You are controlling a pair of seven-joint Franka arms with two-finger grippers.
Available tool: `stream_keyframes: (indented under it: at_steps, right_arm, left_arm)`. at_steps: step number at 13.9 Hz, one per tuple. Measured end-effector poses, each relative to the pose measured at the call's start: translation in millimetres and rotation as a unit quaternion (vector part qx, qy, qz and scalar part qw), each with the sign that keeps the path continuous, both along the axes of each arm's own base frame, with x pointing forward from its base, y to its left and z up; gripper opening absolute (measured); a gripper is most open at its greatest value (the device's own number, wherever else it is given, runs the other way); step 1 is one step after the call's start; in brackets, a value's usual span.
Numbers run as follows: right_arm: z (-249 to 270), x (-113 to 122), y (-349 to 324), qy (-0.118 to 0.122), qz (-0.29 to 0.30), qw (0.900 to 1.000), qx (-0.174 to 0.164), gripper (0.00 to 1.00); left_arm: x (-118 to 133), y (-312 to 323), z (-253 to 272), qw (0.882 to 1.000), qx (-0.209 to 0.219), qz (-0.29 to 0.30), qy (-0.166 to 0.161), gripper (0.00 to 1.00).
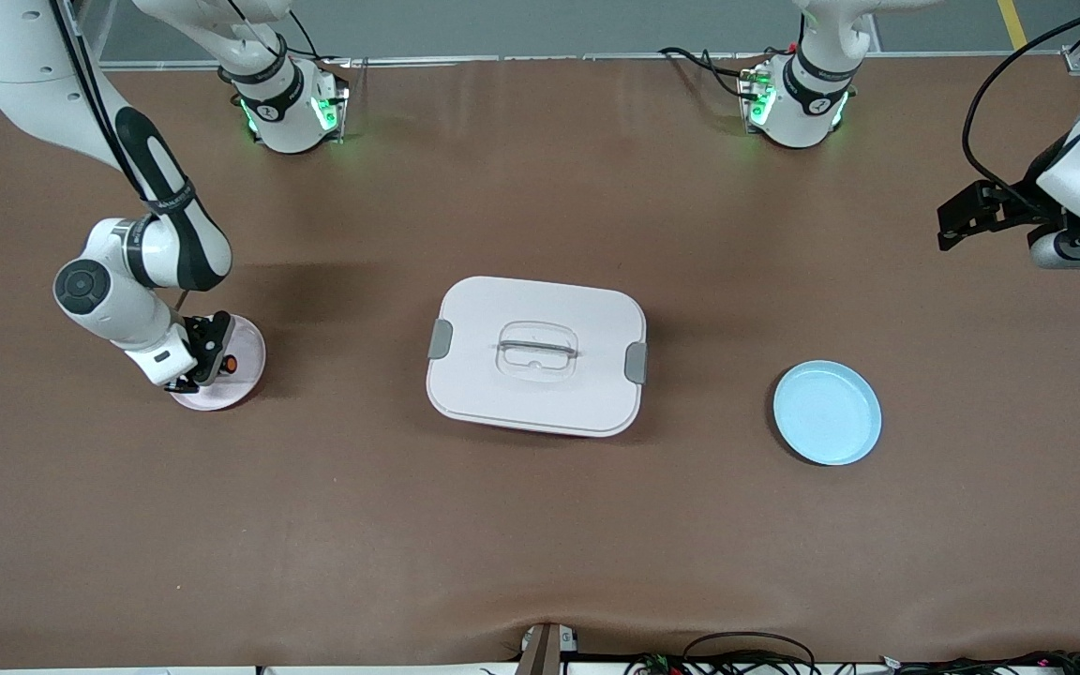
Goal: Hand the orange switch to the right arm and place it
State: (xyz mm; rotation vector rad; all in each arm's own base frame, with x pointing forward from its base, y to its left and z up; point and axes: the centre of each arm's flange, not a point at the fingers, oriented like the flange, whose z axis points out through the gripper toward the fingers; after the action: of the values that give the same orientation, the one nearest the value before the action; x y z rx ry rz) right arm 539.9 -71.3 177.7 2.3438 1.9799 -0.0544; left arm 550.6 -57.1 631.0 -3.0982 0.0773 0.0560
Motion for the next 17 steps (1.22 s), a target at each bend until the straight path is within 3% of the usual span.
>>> stream_keyframes:
  at_steps: [5,6,11,17]
  right_arm:
    - [3,3,-3,-0.007,0.008,1.0,-0.001,0.96]
    - [3,3,-4,-0.009,0.008,1.0,-0.001,1.0]
    - [28,13,-1,-0.026,0.011,1.0,-0.001,1.0]
    - [118,4,32,0.018,-0.069,0.997,0.001,1.0]
  left_arm:
    - [0,-4,0,1.0,0.0,-0.005,-0.001,1.0]
    - [0,-4,0,1.0,0.0,-0.005,-0.001,1.0]
    - [-5,-5,3,1.0,-0.005,-0.009,-0.002,1.0]
    - [-6,-7,1,1.0,-0.011,-0.014,-0.003,1.0]
